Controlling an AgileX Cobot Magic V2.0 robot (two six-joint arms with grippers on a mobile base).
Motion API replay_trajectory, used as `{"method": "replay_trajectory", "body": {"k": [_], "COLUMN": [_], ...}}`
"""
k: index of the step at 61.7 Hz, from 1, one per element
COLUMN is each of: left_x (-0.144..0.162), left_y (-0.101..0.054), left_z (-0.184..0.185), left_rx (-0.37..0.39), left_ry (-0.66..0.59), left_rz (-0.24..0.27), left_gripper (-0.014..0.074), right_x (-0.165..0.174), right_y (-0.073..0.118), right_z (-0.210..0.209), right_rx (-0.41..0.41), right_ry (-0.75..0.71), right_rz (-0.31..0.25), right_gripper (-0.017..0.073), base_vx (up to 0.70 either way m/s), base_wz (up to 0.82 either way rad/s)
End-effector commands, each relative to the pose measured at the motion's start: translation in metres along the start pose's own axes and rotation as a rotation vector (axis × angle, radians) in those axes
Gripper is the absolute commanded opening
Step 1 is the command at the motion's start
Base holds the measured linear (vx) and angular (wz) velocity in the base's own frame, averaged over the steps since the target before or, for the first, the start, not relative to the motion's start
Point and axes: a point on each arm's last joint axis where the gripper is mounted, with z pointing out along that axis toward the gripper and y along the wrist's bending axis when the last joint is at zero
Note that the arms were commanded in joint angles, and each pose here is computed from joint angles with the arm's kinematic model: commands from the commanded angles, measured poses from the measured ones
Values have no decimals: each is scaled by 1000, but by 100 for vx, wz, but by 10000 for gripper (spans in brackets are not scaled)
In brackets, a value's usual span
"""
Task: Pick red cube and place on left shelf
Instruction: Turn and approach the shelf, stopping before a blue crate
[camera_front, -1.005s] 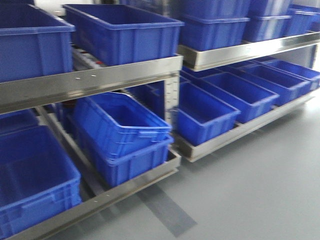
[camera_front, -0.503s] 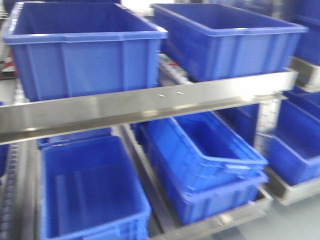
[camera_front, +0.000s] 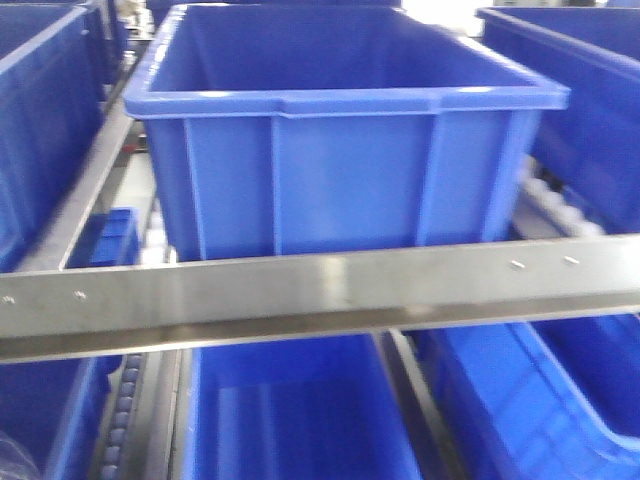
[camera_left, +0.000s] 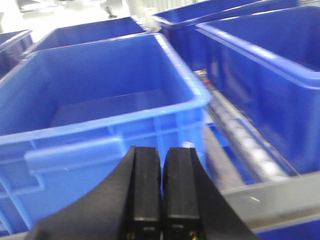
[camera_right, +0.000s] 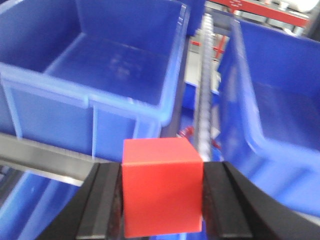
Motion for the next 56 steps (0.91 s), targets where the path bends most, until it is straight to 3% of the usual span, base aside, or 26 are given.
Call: {"method": "replay_trajectory", "body": {"k": [1,56], "left_x": [-1,-1], "left_y": [0,0], "left_z": [0,0], "left_rx": [-4,-4], "left_ry": [-69,-69], "left_rz": [-5,-5], "left_gripper": [106,106], "right_x": [-16,-16], "right_y": [-4,-4], "right_z": [-3,-3], "right_rx": [29,29], "right_ry": [-107,-107], "right_rz": [1,1], "right_gripper": [67,67], "base_vx": [30,12], "base_wz": [28,24]}}
